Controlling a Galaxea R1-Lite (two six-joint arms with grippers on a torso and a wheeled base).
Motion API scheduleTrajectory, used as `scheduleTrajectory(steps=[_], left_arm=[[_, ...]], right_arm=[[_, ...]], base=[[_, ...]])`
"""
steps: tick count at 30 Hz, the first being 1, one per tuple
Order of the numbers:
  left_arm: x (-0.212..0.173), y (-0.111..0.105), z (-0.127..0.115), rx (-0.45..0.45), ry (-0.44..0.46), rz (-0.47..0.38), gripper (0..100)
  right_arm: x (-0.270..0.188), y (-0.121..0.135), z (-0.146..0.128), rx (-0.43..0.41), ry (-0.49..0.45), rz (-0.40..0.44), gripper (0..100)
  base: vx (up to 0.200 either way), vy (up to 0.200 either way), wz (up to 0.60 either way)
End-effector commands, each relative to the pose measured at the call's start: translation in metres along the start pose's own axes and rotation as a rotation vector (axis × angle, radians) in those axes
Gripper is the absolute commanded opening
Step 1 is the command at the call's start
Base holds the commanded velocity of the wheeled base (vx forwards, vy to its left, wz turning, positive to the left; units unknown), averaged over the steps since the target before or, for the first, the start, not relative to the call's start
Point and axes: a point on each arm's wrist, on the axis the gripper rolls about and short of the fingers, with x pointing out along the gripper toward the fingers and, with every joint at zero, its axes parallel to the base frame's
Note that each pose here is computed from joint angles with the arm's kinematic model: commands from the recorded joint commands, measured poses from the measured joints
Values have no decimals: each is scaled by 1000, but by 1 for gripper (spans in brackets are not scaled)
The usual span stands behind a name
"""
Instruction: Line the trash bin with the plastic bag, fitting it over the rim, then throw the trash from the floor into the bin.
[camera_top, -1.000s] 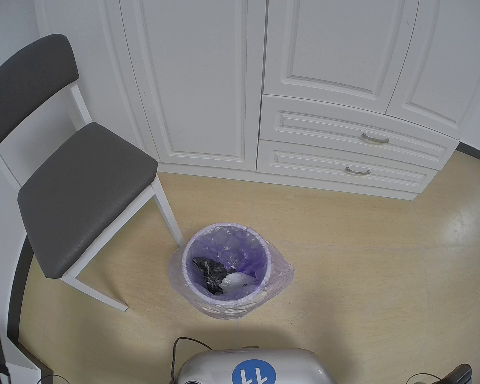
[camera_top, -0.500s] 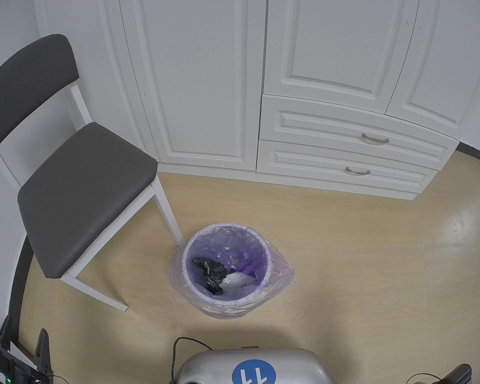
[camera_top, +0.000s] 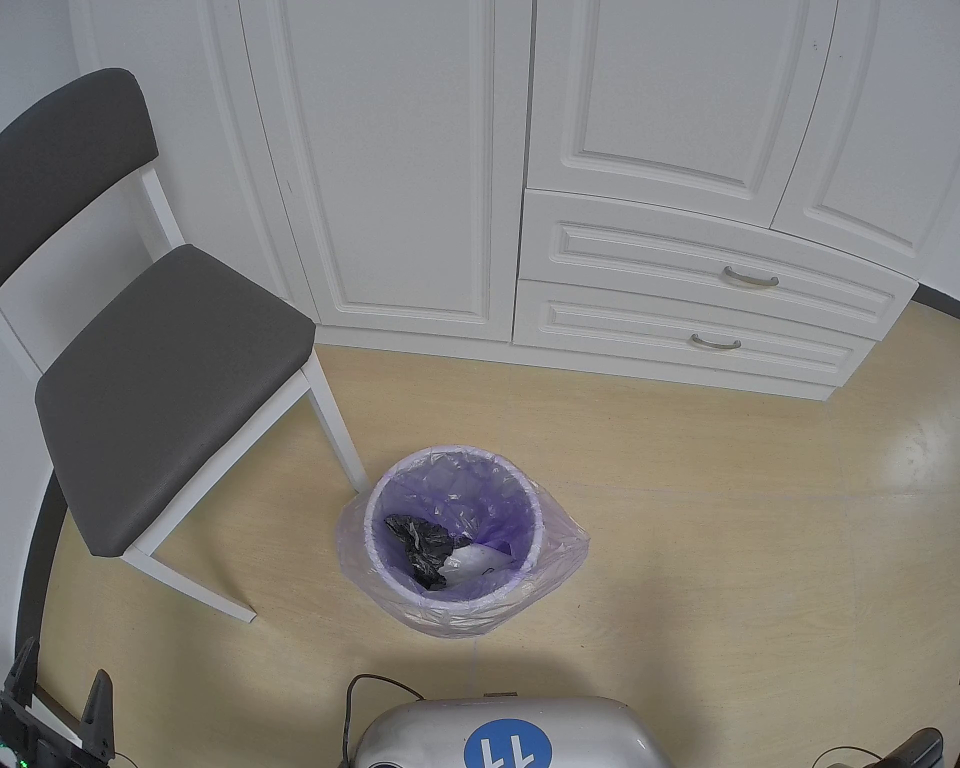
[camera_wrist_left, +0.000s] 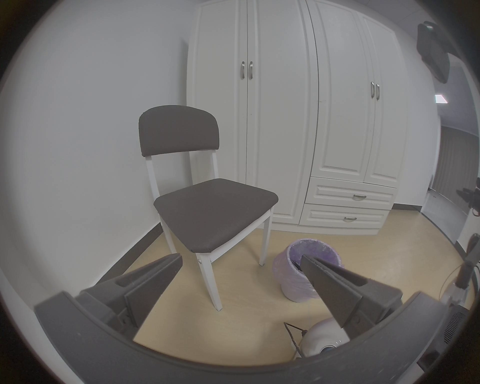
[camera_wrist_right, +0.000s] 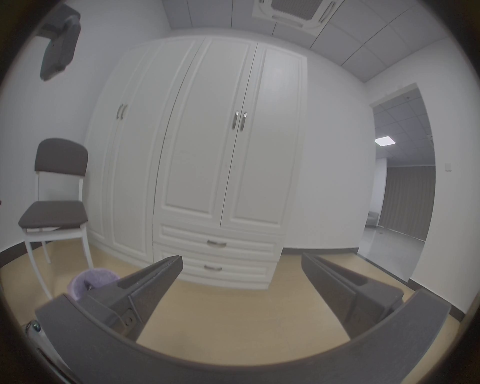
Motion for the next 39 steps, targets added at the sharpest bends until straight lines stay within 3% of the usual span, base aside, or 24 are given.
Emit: scheduleTrajectory(steps=[1,12,20,24,29,39], left_arm=[[0,0,-5,13,9,-5,100],[0,0,-5,11,9,-6,100],[0,0,-5,13,9,-6,100],[0,0,-5,11,9,-6,100],[0,0,-5,13,10,-6,100],[0,0,-5,5,9,-8,100]], right_arm=[[-2,2,-13,-15,81,18,100],[-6,5,-36,3,307,55,100],[-7,9,-36,21,297,199,100],[-8,12,-38,71,307,325,100],[-10,12,-42,96,356,313,100],[-10,11,-42,129,365,298,100]], base=[[0,0,0],[0,0,0],[0,0,0],[0,0,0],[0,0,0],[0,0,0]])
